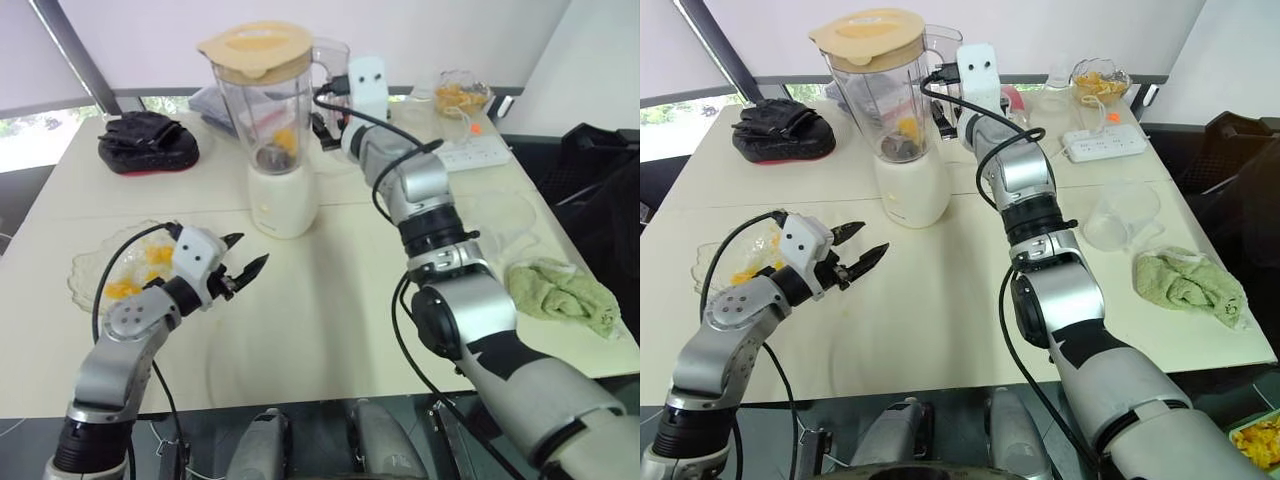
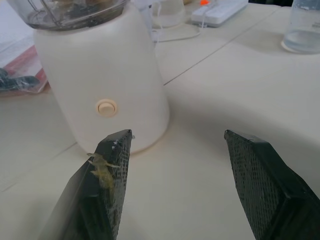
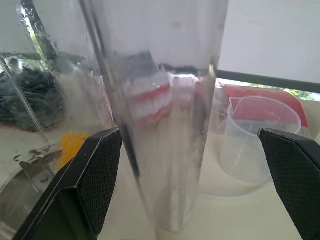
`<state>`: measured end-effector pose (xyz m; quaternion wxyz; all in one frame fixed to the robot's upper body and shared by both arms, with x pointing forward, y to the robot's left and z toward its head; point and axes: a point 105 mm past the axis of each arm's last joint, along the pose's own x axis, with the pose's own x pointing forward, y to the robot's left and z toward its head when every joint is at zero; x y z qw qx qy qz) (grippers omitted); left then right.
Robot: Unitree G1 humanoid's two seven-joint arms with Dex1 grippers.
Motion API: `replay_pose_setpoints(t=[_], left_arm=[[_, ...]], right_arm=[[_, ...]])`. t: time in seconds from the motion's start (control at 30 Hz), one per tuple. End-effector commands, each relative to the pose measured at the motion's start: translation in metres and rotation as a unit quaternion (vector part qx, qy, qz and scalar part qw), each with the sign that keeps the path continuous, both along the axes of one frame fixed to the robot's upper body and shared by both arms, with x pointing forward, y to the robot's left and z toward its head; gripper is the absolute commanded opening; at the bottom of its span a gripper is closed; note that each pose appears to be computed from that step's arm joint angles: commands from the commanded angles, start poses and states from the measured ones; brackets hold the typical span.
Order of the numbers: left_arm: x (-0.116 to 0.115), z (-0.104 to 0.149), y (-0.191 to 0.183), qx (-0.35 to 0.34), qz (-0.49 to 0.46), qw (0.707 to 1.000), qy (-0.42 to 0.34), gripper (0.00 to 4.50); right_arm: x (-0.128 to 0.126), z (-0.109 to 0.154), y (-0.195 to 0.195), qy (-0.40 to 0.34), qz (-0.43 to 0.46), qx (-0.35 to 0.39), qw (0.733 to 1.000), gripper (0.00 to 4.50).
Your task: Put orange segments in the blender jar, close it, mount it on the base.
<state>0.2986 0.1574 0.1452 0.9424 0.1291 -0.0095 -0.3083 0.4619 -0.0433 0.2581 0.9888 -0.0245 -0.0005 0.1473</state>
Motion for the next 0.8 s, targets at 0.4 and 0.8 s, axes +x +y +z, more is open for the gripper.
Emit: replay_pose_setpoints(t=[0.4, 0.8], left_arm=[[0.002, 0.01, -0.007, 0.005, -0.019, 1.0, -0.022, 3.06], [0.004, 0.009, -0.009, 0.004, -0.023, 0.999, -0.022, 3.06]], right_arm=[[-0.019, 0.015, -0.012, -0.017, -0.021, 0.042, 0.999, 4.45], [-0.037, 0.013, 0.0, -0.008, 0.013, 0.047, 0.999, 4.45]])
